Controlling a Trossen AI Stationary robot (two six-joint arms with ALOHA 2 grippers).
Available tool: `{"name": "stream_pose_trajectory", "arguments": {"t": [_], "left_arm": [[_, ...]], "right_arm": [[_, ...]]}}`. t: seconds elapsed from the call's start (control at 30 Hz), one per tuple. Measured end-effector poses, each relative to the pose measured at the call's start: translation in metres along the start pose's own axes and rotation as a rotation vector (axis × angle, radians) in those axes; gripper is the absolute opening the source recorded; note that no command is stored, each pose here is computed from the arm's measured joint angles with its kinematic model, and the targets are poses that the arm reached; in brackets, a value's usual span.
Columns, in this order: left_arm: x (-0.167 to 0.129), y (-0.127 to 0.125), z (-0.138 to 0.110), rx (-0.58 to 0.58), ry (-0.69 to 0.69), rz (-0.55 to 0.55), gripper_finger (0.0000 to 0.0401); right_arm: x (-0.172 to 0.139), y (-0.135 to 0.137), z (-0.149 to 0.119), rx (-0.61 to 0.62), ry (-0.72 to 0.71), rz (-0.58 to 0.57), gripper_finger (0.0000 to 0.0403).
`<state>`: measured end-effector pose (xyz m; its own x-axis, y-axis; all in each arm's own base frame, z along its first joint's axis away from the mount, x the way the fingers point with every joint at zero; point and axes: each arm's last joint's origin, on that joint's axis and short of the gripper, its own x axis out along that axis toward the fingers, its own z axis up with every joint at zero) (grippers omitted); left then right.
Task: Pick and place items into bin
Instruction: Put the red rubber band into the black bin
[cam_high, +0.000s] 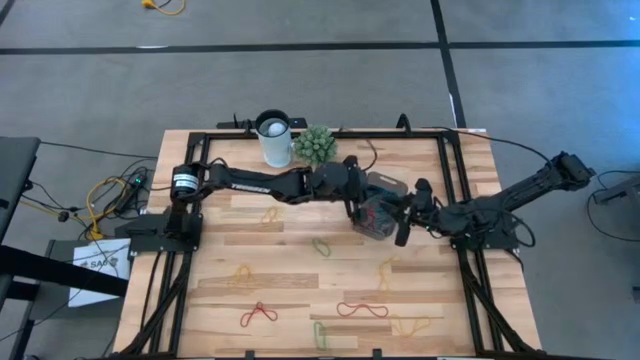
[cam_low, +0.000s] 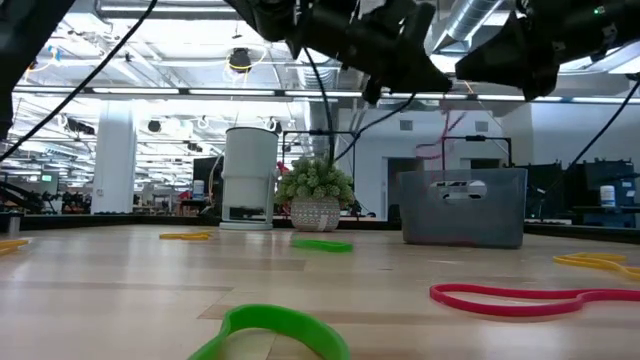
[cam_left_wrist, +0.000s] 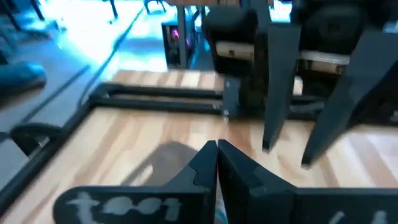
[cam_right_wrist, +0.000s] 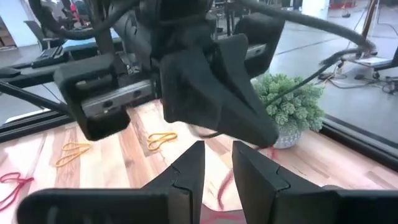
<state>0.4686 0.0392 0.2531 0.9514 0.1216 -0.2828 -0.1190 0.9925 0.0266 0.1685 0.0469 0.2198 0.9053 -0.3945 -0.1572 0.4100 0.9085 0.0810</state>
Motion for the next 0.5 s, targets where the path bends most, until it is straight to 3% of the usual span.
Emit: {"name": "stream_pose_trajectory", "arguments": {"t": [0.2,0.5], "left_arm": [[0.004,-0.008,-0.02,0.018,0.149,-0.011,0.0],[0.027,-0.017,-0.076,0.001,0.36,-0.065,0.0]], "right_arm": [[-0.002,-0.001,0.003,0.0,-0.014,0.003,0.0077],[-0.002,-0.002,0.002,-0.011,-0.004,0.001,0.0077]]}}
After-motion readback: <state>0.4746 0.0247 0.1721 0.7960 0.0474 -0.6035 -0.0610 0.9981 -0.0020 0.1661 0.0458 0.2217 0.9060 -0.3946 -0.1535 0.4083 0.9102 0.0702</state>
